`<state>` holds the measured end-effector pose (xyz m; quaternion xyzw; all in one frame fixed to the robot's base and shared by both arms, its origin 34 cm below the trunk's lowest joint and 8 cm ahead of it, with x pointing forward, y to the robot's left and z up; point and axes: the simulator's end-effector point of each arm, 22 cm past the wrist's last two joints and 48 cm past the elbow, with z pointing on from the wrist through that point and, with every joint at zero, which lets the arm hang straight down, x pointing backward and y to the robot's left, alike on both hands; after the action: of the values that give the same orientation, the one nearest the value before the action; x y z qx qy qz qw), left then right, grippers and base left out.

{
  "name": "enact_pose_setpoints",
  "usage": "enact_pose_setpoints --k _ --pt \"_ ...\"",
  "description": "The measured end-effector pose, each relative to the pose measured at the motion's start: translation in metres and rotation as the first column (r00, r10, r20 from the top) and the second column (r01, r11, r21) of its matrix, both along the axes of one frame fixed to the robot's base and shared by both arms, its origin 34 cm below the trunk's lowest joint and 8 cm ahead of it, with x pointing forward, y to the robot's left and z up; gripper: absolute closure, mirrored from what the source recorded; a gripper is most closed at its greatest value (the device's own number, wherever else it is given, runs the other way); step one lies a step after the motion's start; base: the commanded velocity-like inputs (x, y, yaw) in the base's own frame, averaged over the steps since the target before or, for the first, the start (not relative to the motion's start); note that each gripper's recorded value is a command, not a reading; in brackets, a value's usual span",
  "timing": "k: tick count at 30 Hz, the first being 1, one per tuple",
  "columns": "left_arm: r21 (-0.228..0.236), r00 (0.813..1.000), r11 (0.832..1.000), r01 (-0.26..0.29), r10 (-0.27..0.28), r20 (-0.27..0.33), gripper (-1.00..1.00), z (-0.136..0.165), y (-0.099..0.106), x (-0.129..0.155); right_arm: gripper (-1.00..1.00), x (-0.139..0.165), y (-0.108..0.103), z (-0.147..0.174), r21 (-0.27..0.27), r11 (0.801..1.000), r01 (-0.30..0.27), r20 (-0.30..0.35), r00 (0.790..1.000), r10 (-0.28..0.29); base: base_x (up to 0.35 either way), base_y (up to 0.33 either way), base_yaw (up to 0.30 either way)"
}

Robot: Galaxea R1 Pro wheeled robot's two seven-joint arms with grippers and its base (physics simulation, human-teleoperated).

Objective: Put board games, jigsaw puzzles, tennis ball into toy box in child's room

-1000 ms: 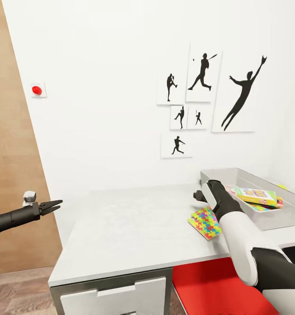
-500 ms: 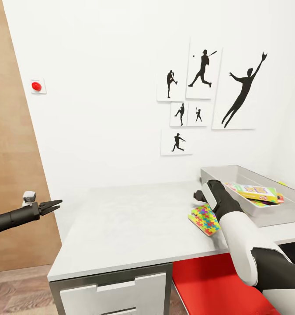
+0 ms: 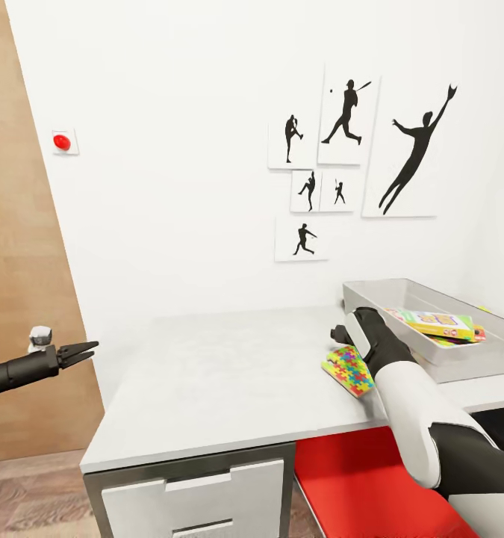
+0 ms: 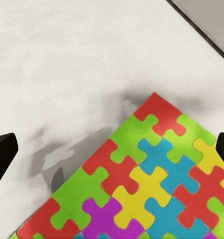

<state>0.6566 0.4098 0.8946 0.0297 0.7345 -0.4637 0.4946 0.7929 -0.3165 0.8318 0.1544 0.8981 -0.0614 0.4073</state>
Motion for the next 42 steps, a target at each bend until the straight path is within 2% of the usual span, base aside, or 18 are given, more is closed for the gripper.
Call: enact_pose_setpoints --k 12,32,42 --pt "0.023 0.999 0.999 -0.033 0.033 -0.003 -1.0 0.003 0.023 -0.006 -1.0 0.001 -0.001 0.003 0.0 1.0 0.001 0.004 1.0 -0.001 0.0 0.0 0.0" --pt "0.025 0.999 0.999 -0.035 0.035 -0.003 -1.0 0.004 0.025 -0.006 -1.0 0.002 -0.017 0.011 -0.009 1.0 0.023 0.017 1.0 -0.023 0.0 0.0 0.0" --pt "0.025 0.999 0.999 -0.035 0.035 -0.003 -1.0 -0.017 0.025 -0.01 -1.0 0.0 -0.017 -0.006 -0.01 1.0 0.024 0.022 0.999 -0.023 0.0 0.0 0.0"
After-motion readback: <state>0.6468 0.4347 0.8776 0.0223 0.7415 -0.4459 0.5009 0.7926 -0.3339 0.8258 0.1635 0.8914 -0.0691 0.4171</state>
